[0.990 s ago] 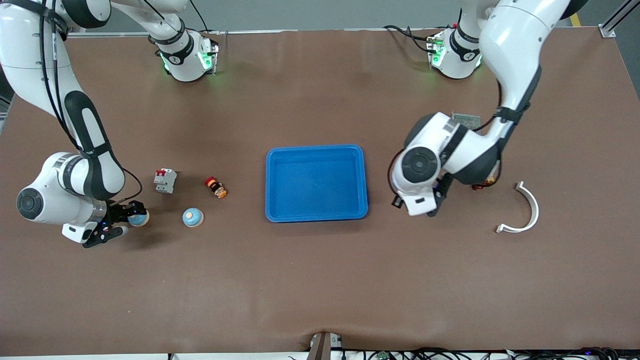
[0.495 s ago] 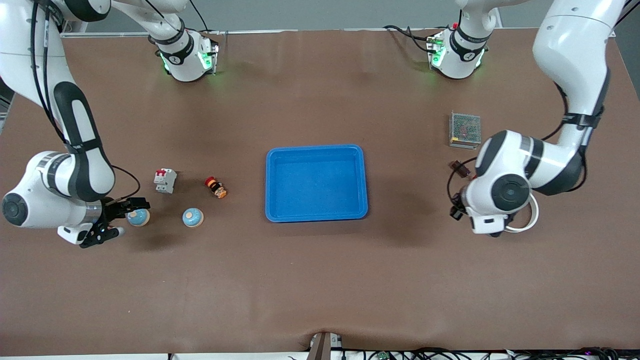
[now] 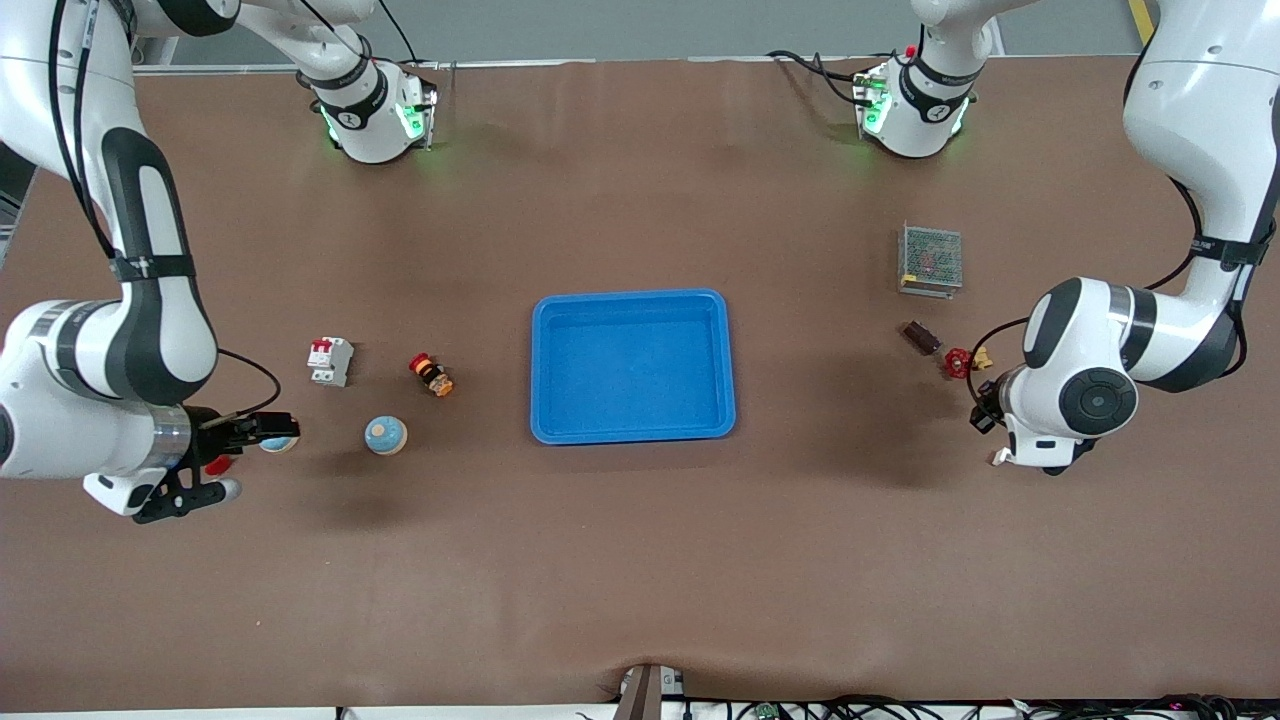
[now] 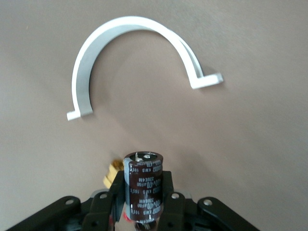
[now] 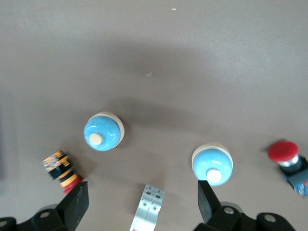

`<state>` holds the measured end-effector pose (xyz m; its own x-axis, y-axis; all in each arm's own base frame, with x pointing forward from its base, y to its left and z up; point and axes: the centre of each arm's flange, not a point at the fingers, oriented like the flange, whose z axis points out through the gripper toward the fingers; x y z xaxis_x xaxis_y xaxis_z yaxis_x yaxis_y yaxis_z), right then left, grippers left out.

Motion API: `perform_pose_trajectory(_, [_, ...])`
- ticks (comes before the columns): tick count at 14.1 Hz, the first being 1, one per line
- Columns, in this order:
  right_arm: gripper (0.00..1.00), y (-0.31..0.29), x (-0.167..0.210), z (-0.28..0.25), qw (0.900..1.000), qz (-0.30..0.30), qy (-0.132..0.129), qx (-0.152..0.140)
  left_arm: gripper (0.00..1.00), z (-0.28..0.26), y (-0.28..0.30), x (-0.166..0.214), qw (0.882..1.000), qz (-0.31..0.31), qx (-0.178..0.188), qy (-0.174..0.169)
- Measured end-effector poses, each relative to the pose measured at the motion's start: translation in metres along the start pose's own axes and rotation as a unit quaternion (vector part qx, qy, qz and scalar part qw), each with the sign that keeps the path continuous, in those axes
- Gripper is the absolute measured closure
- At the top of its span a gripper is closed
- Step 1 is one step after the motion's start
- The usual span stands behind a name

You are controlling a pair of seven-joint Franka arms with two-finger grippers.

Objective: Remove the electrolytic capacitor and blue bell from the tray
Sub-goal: 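Carry the capacitor toward the white arc while the right gripper withdraws, then lower the capacitor beside the valve and open the left gripper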

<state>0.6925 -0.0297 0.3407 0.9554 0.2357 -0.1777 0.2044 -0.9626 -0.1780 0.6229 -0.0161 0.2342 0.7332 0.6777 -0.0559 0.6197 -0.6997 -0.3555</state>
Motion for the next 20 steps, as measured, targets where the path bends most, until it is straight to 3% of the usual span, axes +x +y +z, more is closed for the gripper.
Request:
perform_pose_trajectory(8, [0.0, 0.01, -0.014, -0.075, 0.999, 0.014, -0.02, -0.023, 0.66, 0.041, 0.005, 0.012, 0.999, 0.007, -0.031, 0.008])
perform_pose_trajectory(10, [0.0, 0.008, -0.021, -0.113, 0.999, 0.013, -0.001, -0.052, 0.66, 0.047, 0.006, 0.016, 0.999, 0.004, -0.043, 0.007])
perform_pose_trajectory(13, [0.0, -0.012, -0.047, -0.187, 0.996, 0.028, 0.055, -0.071, 0.66, 0.054, 0.009, 0.017, 0.999, 0.005, -0.049, 0.005])
perform_pose_trajectory(14, [0.0, -0.022, -0.06, -0.209, 0.994, 0.048, 0.069, -0.072, 0.62, 0.055, 0.01, 0.016, 0.999, 0.006, -0.051, 0.005])
perform_pose_trajectory(16, [0.0, -0.044, -0.08, -0.233, 0.991, 0.08, 0.084, -0.07, 0.42, 0.054, 0.011, 0.016, 0.999, 0.006, -0.053, 0.006])
perform_pose_trajectory(20, [0.0, -0.071, -0.107, -0.229, 0.987, 0.098, 0.106, -0.065, 0.04, 0.045, 0.011, 0.021, 0.998, 0.003, -0.06, 0.013])
